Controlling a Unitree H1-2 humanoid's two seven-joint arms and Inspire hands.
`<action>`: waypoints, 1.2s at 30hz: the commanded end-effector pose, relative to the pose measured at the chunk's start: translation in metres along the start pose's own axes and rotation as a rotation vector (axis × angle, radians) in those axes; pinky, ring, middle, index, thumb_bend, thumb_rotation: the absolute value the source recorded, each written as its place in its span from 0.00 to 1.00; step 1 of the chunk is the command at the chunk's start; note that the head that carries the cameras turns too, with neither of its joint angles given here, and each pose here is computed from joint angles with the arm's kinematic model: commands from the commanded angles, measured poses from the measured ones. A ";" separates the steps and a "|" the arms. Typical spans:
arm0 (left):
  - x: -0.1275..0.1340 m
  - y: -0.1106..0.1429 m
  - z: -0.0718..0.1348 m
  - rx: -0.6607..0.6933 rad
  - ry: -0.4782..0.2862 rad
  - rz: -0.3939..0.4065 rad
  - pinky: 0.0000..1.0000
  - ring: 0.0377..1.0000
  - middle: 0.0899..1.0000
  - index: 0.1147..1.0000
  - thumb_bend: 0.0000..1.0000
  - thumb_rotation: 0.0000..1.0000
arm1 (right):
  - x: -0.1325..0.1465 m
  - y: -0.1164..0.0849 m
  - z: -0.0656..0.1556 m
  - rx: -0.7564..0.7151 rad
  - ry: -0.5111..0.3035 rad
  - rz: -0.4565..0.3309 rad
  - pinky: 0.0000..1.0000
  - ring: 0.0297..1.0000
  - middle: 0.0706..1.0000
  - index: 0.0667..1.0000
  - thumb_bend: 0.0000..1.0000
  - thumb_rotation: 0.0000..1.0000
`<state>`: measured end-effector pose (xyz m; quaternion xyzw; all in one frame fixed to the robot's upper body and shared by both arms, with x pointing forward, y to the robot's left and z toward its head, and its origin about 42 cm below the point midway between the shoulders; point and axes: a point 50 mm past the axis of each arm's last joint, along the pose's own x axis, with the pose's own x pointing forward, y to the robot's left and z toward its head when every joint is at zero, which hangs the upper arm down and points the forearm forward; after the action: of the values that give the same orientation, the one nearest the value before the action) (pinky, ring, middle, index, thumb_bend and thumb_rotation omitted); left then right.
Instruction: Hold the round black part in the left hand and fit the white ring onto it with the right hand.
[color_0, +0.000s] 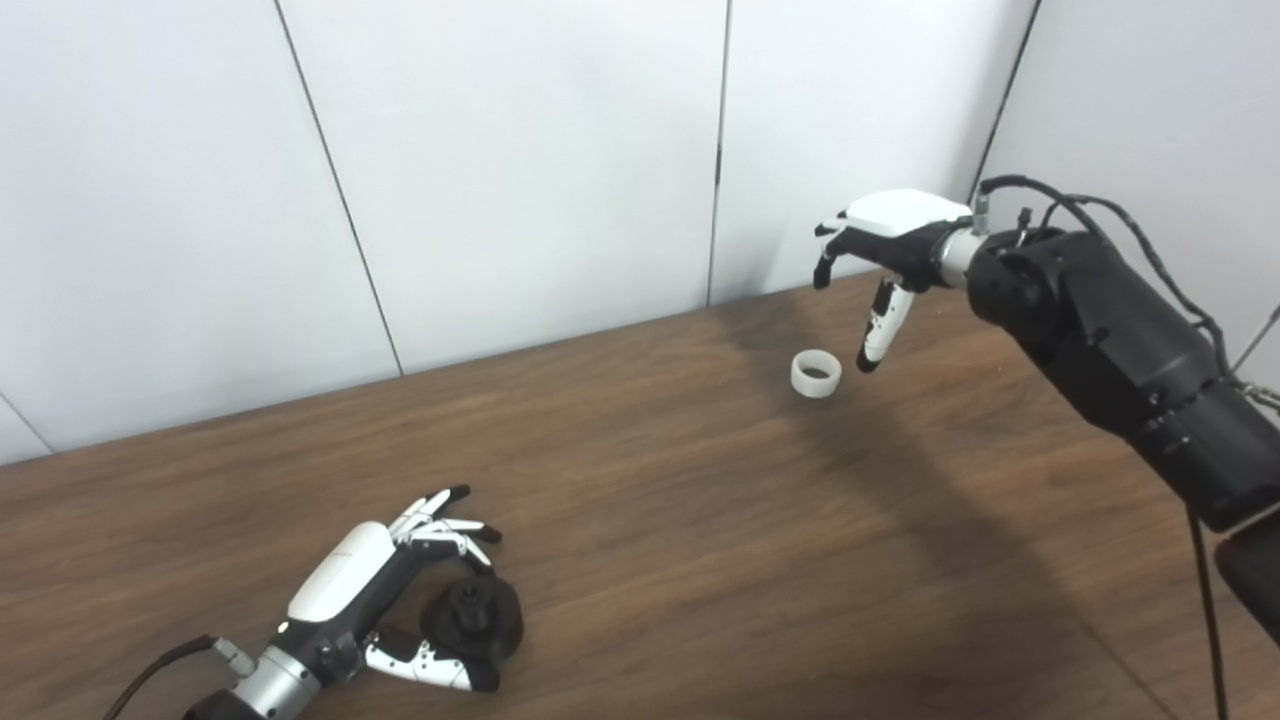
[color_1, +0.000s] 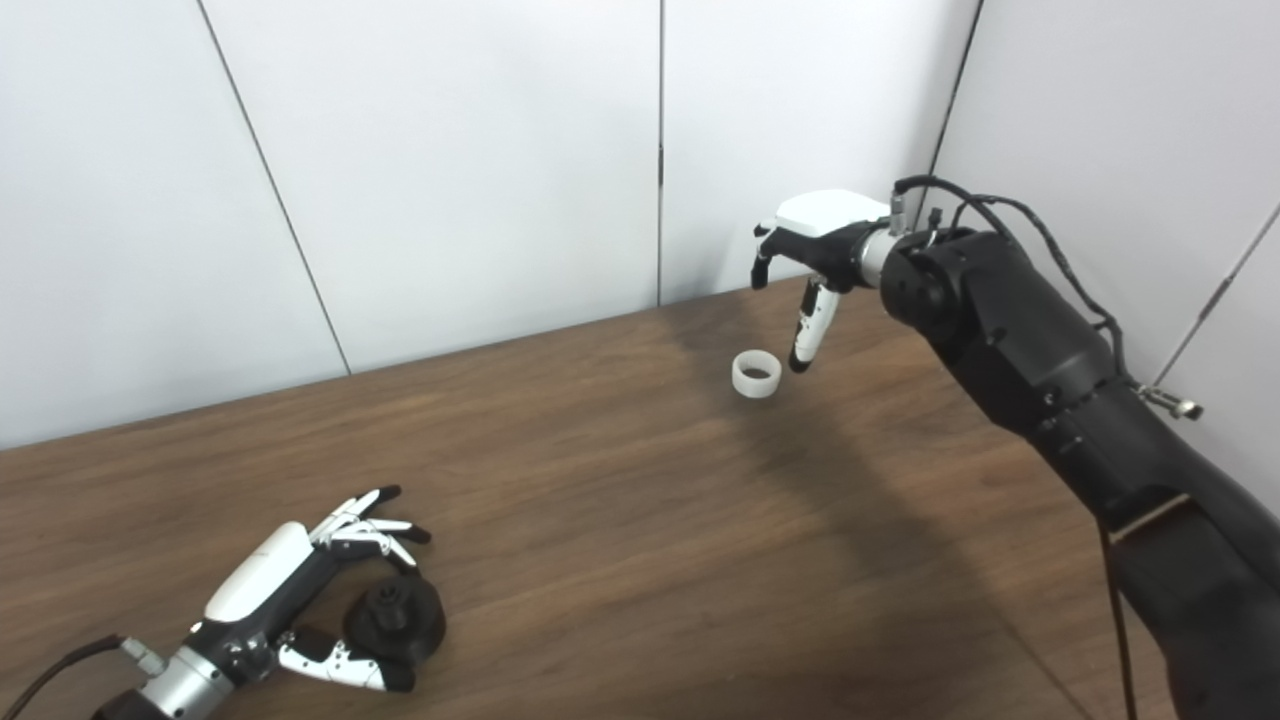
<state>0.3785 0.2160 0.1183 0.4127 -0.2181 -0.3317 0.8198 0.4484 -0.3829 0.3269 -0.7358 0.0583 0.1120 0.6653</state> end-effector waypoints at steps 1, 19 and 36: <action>-0.010 0.000 -0.004 0.018 0.021 -0.030 1.00 0.99 0.76 0.41 0.52 0.06 | -0.003 -0.031 -0.005 -0.033 0.004 -0.092 1.00 1.00 0.95 0.69 1.00 0.21; -0.018 0.004 -0.001 0.011 0.017 -0.032 1.00 0.99 0.76 0.41 0.52 0.06 | 0.017 -0.001 0.007 -0.022 -0.027 -0.078 1.00 1.00 0.94 0.70 0.99 0.18; -0.025 0.006 0.007 -0.008 0.001 -0.039 1.00 1.00 0.75 0.41 0.52 0.06 | 0.022 0.022 0.005 -0.005 -0.024 -0.059 0.98 1.00 0.94 0.71 0.96 0.19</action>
<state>0.3604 0.2245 0.1207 0.4016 -0.2112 -0.3432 0.8224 0.4582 -0.3756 0.2740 -0.7304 0.0589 0.1341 0.6671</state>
